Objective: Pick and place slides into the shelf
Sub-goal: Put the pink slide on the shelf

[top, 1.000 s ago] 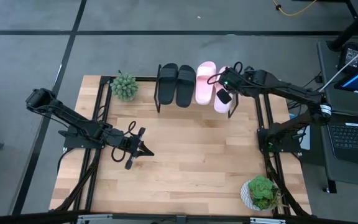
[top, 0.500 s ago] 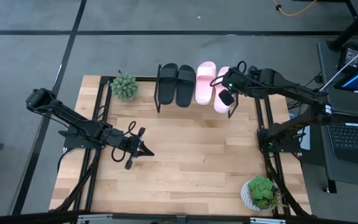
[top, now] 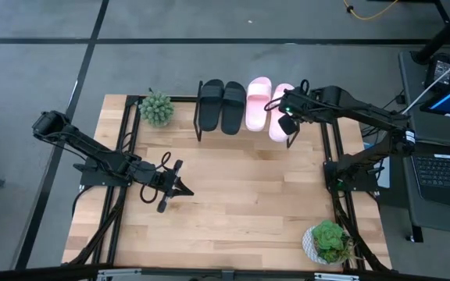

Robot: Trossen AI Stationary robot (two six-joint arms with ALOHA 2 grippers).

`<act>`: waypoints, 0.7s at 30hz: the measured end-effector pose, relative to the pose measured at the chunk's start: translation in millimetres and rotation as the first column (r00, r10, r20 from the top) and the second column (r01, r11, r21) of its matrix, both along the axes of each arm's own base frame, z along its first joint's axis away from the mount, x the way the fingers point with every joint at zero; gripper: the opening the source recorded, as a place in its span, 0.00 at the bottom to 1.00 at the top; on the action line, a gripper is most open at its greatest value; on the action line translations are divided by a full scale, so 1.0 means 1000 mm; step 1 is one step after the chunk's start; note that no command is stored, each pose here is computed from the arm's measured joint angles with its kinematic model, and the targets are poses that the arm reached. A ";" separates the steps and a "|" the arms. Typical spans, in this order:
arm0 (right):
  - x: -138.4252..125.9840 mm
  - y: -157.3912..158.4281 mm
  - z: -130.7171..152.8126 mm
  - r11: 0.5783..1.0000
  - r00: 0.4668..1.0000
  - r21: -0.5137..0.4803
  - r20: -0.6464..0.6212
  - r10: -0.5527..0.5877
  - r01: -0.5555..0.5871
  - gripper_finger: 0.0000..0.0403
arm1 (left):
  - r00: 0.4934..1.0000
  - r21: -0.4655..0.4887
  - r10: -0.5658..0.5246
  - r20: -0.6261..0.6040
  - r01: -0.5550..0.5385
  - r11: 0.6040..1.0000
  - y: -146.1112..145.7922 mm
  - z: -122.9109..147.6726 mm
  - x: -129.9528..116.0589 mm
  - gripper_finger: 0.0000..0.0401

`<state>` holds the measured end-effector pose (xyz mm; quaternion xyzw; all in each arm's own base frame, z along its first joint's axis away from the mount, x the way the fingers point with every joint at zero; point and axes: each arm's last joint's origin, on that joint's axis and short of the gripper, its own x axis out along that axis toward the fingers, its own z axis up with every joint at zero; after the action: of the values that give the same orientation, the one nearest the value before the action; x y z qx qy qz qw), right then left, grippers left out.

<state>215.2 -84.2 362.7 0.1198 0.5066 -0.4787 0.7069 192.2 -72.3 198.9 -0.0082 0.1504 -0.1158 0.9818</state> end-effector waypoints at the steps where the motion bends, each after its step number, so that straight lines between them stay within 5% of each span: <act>1: -0.001 -0.002 -0.003 1.000 1.000 0.004 -0.012 -0.010 0.010 0.00 | 1.000 0.000 0.000 0.000 0.000 1.000 0.000 0.000 0.000 0.01; 6: -0.003 -0.014 -0.023 0.999 0.997 0.018 -0.068 -0.038 0.040 0.00 | 1.000 0.000 0.000 0.000 0.000 1.000 0.000 0.000 0.000 0.01; 21: 0.009 -0.054 -0.041 0.999 1.000 -0.040 0.028 0.013 -0.012 0.00 | 1.000 0.000 0.000 0.001 0.000 1.000 0.000 0.000 0.000 0.01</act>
<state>224.7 -138.5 321.7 0.1092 0.4877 -0.4826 0.7193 192.1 -72.3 199.1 -0.0081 0.1500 -0.1158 0.9818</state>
